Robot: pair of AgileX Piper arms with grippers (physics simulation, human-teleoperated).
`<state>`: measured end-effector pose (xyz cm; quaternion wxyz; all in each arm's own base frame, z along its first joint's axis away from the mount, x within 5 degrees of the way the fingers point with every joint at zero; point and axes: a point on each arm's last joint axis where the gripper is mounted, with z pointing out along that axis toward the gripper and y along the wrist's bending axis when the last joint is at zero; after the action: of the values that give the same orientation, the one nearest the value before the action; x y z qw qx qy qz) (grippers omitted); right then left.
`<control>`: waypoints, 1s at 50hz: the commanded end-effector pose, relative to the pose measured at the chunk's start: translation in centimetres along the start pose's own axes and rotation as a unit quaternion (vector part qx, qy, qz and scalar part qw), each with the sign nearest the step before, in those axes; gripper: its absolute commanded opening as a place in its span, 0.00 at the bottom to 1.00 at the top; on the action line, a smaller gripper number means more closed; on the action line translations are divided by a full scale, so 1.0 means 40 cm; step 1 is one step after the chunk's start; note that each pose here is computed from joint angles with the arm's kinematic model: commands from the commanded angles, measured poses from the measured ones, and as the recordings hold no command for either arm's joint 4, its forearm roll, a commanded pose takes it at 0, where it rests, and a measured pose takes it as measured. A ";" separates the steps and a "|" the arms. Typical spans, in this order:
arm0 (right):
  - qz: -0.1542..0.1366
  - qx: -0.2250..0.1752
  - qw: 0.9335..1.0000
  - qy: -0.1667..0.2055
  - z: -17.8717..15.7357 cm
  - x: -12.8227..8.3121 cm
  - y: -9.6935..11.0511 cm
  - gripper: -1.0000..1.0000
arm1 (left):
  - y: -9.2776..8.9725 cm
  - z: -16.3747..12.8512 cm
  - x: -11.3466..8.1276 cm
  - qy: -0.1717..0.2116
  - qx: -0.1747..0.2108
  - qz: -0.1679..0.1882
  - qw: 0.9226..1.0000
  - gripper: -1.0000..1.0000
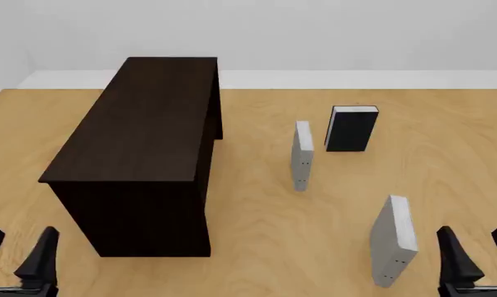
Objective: Pick up the book on the right and place it under the cabinet shelf.
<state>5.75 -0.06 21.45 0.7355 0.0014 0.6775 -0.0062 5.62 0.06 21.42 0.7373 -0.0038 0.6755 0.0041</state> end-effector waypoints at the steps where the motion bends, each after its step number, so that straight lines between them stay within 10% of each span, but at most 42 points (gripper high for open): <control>1: -0.013 0.010 1.000 0.009 0.016 -0.004 -0.003 1.00 | -0.002 0.001 0.001 0.002 0.006 -0.001 1.000 1.00; 32: 0.008 -0.033 0.985 0.172 0.166 -0.257 0.018 1.00 | -0.002 0.002 0.001 0.003 0.006 -0.001 1.000 1.00; 50: 0.005 -0.025 0.959 0.281 0.251 -0.227 0.019 1.00 | -0.002 0.004 0.001 0.005 0.005 -0.002 1.000 1.00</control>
<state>13.28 0.67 31.66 0.5574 -0.0148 0.8299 0.0183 5.73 0.00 21.38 0.7348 -0.0008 0.6783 -0.0007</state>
